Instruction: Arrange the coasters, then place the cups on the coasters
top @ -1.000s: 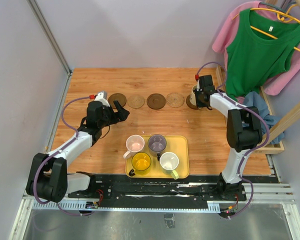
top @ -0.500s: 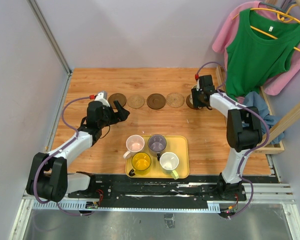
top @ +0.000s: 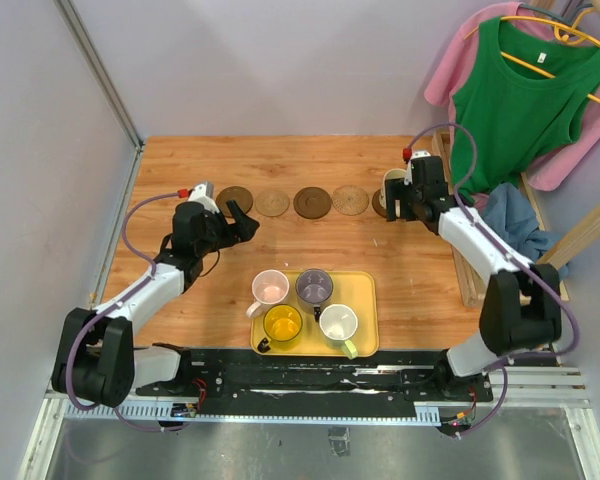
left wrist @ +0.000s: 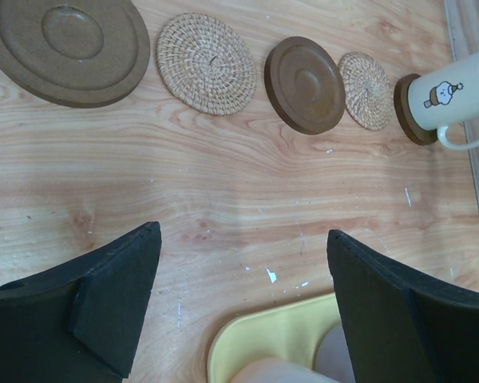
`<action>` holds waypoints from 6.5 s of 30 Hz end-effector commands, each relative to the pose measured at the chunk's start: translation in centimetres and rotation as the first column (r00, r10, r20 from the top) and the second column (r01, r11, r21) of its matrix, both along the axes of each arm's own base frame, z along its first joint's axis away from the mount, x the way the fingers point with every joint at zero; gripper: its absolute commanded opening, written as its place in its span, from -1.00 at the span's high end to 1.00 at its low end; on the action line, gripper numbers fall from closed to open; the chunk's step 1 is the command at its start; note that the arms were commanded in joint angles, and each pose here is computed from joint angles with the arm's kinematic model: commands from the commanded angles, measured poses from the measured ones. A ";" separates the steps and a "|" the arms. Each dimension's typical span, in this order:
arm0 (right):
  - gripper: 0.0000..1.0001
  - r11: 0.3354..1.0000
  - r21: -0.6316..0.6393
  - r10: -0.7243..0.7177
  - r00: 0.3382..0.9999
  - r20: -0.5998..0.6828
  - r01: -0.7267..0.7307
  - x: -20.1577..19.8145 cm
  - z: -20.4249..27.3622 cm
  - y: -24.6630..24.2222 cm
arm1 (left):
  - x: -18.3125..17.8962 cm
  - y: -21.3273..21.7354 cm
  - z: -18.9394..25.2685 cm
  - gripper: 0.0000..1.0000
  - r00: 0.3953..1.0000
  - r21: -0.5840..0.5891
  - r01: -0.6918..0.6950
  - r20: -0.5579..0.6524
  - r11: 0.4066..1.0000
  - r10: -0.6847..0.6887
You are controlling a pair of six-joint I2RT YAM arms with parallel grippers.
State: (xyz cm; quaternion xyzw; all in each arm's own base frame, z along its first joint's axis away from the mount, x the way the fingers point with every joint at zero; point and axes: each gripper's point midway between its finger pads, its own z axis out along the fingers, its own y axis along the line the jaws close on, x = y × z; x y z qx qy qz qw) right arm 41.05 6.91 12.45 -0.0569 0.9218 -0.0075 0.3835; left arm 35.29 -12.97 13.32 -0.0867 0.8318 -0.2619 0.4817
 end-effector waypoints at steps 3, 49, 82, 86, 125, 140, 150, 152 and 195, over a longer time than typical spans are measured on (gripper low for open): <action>-0.75 0.996 0.056 0.066 0.998 -0.006 -0.066 -6.9 2.0 2.5 | -0.3 -0.1 1.2 -0.77 0.999 -0.006 0.019 0.038 1.000 -0.019; -0.87 0.823 0.023 0.564 0.810 -0.164 -0.568 -33.3 -2.9 15.5 | -9.5 -3.4 0.1 -0.86 0.990 0.001 0.143 0.011 0.990 -0.143; 0.13 0.887 0.003 0.456 0.874 -0.168 -0.462 -33.4 -5.2 16.0 | -10.8 -2.9 -0.7 -0.86 0.990 -0.020 0.140 0.020 0.990 -0.139; 0.12 0.887 -0.003 0.454 0.874 -0.175 -0.461 -33.6 -5.5 15.8 | -10.8 -3.0 -0.7 -0.86 0.990 -0.024 0.142 0.020 0.990 -0.141; 0.78 0.910 -0.008 0.409 0.900 -0.148 -0.415 -33.5 -5.6 14.4 | -11.5 -2.8 -1.4 -0.86 0.990 -0.041 0.140 0.003 0.989 -0.140; 0.98 0.910 0.012 0.413 0.903 -0.122 -0.415 -33.4 -5.1 14.0 | -11.5 -2.9 -1.1 -0.86 0.991 -0.054 0.137 0.008 0.989 -0.137; 0.98 0.932 -0.051 0.361 0.932 0.021 -0.359 -31.1 -1.0 12.9 | -11.0 -3.0 -0.5 -0.86 0.991 -0.044 0.136 0.021 0.990 -0.135; 0.98 0.940 -0.045 0.341 0.937 0.070 -0.339 -30.4 0.3 12.9 | -10.8 -3.0 -0.3 -0.86 0.991 -0.044 0.134 0.025 0.990 -0.133; 0.98 0.997 0.056 0.041 0.996 0.075 -0.046 5.2 4.4 14.2 | 0.2 0.1 2.9 -0.94 0.999 0.137 -0.003 0.043 0.991 -0.003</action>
